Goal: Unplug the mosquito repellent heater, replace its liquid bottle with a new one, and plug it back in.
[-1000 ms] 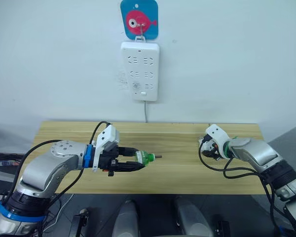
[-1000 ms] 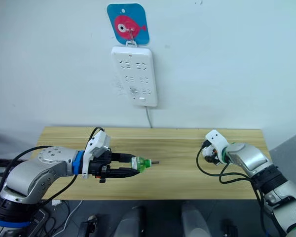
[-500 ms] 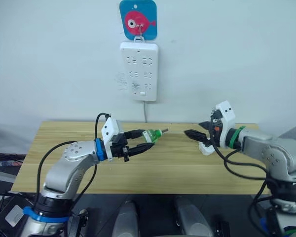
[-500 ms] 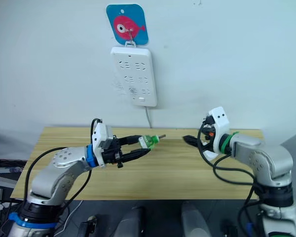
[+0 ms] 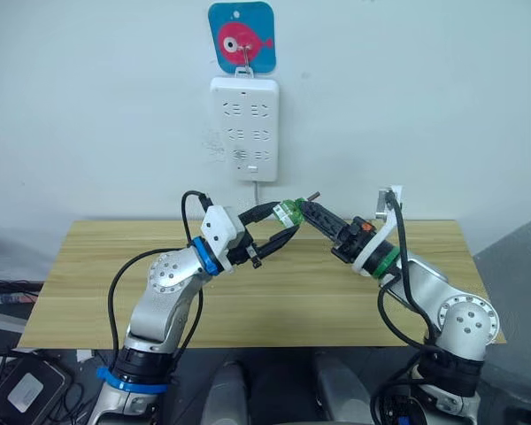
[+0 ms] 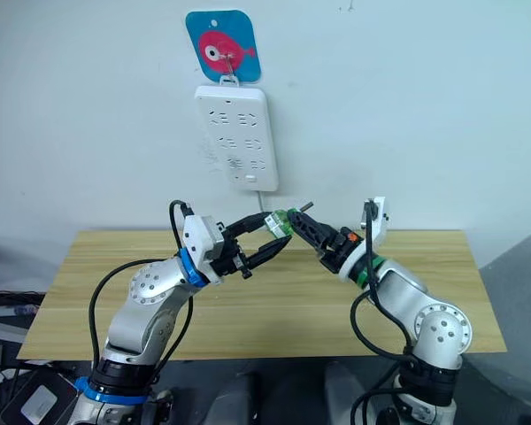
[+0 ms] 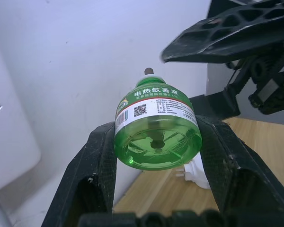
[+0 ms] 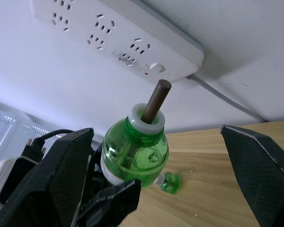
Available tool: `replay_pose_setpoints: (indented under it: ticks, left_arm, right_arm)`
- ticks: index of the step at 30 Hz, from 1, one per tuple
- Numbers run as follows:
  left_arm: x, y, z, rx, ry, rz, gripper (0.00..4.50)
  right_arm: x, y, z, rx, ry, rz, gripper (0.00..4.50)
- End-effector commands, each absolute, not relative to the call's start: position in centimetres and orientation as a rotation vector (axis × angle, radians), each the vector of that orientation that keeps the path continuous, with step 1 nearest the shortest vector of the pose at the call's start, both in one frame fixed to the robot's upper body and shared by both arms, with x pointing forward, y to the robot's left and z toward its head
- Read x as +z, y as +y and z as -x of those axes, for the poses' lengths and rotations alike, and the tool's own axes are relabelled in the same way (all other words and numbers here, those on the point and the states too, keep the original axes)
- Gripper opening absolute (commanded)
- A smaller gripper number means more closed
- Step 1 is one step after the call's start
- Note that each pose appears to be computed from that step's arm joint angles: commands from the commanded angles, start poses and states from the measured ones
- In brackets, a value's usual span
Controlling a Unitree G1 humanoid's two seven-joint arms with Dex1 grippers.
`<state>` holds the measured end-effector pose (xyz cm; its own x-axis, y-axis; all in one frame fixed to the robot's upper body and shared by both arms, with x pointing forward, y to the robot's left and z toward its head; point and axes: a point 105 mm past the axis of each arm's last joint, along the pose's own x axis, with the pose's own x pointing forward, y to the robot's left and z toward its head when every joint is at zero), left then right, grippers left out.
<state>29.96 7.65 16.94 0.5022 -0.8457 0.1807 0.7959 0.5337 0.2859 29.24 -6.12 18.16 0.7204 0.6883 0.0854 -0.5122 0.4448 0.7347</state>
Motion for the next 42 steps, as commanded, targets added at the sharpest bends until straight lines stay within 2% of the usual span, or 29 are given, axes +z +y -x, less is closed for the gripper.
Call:
replay_pose_setpoints:
  ticks: [1, 3, 6, 13, 15, 22, 24, 26, 29, 31, 34, 38, 42]
  left_arm:
    - [18.0, 7.1, -29.7, -1.003, -0.374, -0.191, 2.25]
    - [18.1, 6.9, -29.6, -1.009, -0.378, -0.192, 2.25]
    - [18.1, 6.9, -29.7, -1.000, -0.379, -0.184, 2.25]
    - [18.2, 6.4, -29.5, -0.998, -0.379, -0.162, 2.25]
    - [18.2, 6.3, -29.3, -1.003, -0.379, -0.160, 2.25]
    - [17.9, 7.0, -29.4, -0.973, -0.352, -0.146, 2.25]
    - [17.3, 7.7, -29.3, -0.974, -0.316, -0.172, 2.99]
    - [16.2, 9.1, -29.6, -0.941, -0.247, -0.209, 3.53]
    - [13.2, 11.5, -29.2, -0.948, -0.032, -0.232, 4.45]
    - [11.3, 12.7, -28.3, -0.977, 0.103, -0.265, 4.50]
    - [10.0, 13.7, -26.5, -1.015, 0.225, -0.258, 4.50]
    - [10.1, 13.9, -25.6, -1.011, 0.249, -0.223, 4.50]
    - [9.9, 14.0, -25.3, -0.966, 0.235, -0.218, 4.50]
  right_arm:
    - [19.8, -5.4, -29.2, 0.792, 0.190, -0.853, 4.50]
    - [20.1, -5.2, -29.3, 0.799, 0.185, -0.876, 4.50]
    - [20.1, -4.7, -29.2, 0.817, 0.195, -0.861, 3.96]
    - [20.3, -4.0, -29.2, 0.839, 0.204, -0.889, 1.38]
    - [20.4, -3.9, -29.0, 0.857, 0.206, -0.896, 0.80]
    - [20.7, -3.5, -28.6, 0.905, 0.221, -0.933, 0.81]
    - [20.7, -3.8, -28.8, 0.895, 0.214, -0.909, 0.81]
    - [20.1, -4.8, -29.5, 0.844, 0.195, -0.842, 0.81]
    - [18.7, -6.3, -30.9, 0.759, 0.165, -0.681, 0.81]
    - [17.6, -6.7, -31.6, 0.725, 0.144, -0.544, 0.81]
    - [14.4, -7.6, -33.6, 0.613, 0.033, -0.148, 0.81]
    - [11.6, -7.0, -34.7, 0.604, -0.098, 0.107, 0.81]
    - [8.5, -6.0, -35.9, 0.608, -0.099, 0.207, 0.81]
